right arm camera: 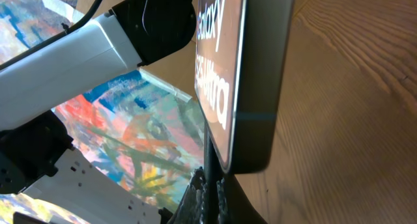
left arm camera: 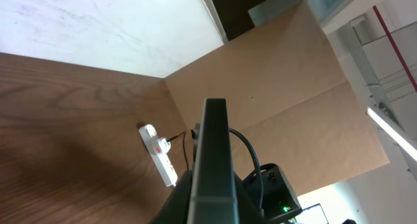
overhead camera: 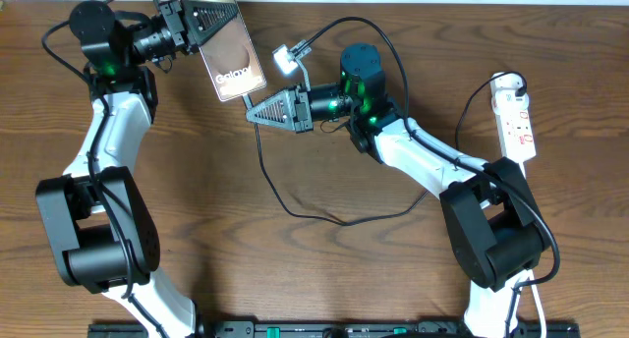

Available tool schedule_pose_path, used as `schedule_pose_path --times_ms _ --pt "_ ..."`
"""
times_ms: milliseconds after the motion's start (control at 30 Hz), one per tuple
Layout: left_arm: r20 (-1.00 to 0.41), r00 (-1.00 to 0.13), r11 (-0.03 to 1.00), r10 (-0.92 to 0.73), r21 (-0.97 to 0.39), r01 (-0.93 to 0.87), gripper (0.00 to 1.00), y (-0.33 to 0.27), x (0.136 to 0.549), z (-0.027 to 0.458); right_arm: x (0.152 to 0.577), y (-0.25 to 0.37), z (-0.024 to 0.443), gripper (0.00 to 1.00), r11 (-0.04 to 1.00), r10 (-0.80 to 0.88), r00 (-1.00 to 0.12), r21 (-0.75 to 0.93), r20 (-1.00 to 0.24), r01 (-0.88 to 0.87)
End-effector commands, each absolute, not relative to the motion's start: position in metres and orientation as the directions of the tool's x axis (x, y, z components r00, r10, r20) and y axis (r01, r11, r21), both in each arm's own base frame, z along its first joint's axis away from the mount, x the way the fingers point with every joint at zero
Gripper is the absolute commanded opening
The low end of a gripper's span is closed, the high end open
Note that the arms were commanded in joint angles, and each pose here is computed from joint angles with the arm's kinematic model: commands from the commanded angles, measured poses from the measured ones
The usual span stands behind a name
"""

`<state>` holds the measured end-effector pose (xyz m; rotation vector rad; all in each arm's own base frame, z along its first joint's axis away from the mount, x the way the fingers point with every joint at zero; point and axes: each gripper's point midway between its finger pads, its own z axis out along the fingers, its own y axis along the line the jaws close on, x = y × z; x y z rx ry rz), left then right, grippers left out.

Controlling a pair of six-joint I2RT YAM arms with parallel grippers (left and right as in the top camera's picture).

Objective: Plug charger to phone and switch on socket

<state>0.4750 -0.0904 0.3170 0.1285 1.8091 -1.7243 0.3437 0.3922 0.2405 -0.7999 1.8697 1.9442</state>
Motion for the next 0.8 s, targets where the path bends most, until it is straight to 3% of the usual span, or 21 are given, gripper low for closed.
schedule_pose_path --times_ms 0,100,233,367,767 --pt "-0.542 -0.810 0.112 -0.223 -0.840 0.531 0.07 -0.103 0.451 0.321 0.372 0.390 0.245 0.01 -0.013 -0.030 -0.788 0.789 -0.614 -0.614" --pt "-0.541 -0.809 0.114 -0.229 -0.840 0.530 0.07 -0.103 0.452 0.322 0.372 0.390 0.245 0.24 -0.013 -0.031 -0.789 0.789 -0.614 -0.614" --pt "-0.540 -0.804 0.119 -0.248 -0.841 0.528 0.07 -0.102 0.456 0.322 0.371 0.390 0.245 0.68 -0.020 -0.039 -0.788 0.789 -0.615 -0.615" --pt "-0.542 -0.796 0.127 -0.271 -0.840 0.528 0.07 -0.101 0.460 0.324 0.369 0.390 0.245 0.99 -0.026 -0.046 -0.787 0.789 -0.615 -0.614" --pt "-0.553 -0.768 0.172 -0.324 -0.833 0.527 0.07 -0.065 0.466 0.322 0.371 0.386 0.245 0.99 -0.029 -0.049 -0.782 0.784 -0.621 -0.620"
